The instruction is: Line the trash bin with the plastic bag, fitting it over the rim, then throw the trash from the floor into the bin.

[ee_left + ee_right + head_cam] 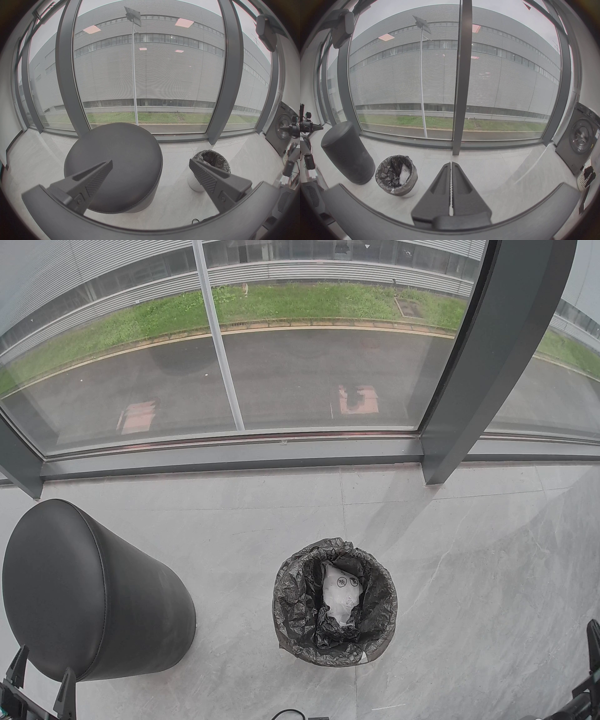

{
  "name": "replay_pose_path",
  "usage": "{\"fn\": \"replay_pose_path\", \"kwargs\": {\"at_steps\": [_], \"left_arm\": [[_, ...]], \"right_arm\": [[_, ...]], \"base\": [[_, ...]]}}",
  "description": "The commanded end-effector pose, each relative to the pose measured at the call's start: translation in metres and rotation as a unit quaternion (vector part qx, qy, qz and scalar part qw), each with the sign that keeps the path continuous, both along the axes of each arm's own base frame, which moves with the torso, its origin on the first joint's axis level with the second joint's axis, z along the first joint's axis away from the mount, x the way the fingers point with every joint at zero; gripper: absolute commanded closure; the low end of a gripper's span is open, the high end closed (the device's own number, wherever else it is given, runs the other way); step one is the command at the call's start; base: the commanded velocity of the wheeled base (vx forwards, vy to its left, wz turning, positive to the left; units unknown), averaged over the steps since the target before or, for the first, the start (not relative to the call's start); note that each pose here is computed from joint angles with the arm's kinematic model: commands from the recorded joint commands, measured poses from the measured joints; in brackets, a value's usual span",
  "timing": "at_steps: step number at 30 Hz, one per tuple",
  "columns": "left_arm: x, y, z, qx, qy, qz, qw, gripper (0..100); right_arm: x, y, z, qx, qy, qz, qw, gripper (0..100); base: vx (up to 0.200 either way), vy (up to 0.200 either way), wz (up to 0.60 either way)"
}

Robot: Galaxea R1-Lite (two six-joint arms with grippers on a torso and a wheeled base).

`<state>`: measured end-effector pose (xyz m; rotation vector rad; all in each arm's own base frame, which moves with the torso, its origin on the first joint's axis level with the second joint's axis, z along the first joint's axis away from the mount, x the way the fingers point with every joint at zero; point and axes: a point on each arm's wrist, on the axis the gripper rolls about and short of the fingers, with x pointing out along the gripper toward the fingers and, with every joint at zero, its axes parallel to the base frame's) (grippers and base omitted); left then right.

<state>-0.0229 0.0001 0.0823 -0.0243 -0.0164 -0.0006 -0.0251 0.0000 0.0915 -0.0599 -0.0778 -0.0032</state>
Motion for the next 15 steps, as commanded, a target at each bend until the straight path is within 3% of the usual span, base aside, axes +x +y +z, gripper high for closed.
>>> {"fn": "replay_pose_path", "kwargs": {"at_steps": [1,15], "left_arm": [[0.0002,0.0000,-0.0052,0.000,0.001,0.000,1.0000,0],[0.0002,0.0000,-0.0052,0.000,0.001,0.000,1.0000,0]], "right_arm": [[0.0020,0.0004,-0.0172,0.008,0.049,0.010,0.9987,100],[0.0023,0.0006,-0.0157,0.016,0.038,0.016,0.9990,100]], "base": [[0.000,0.000,0.00],[0.000,0.000,0.00]]}}
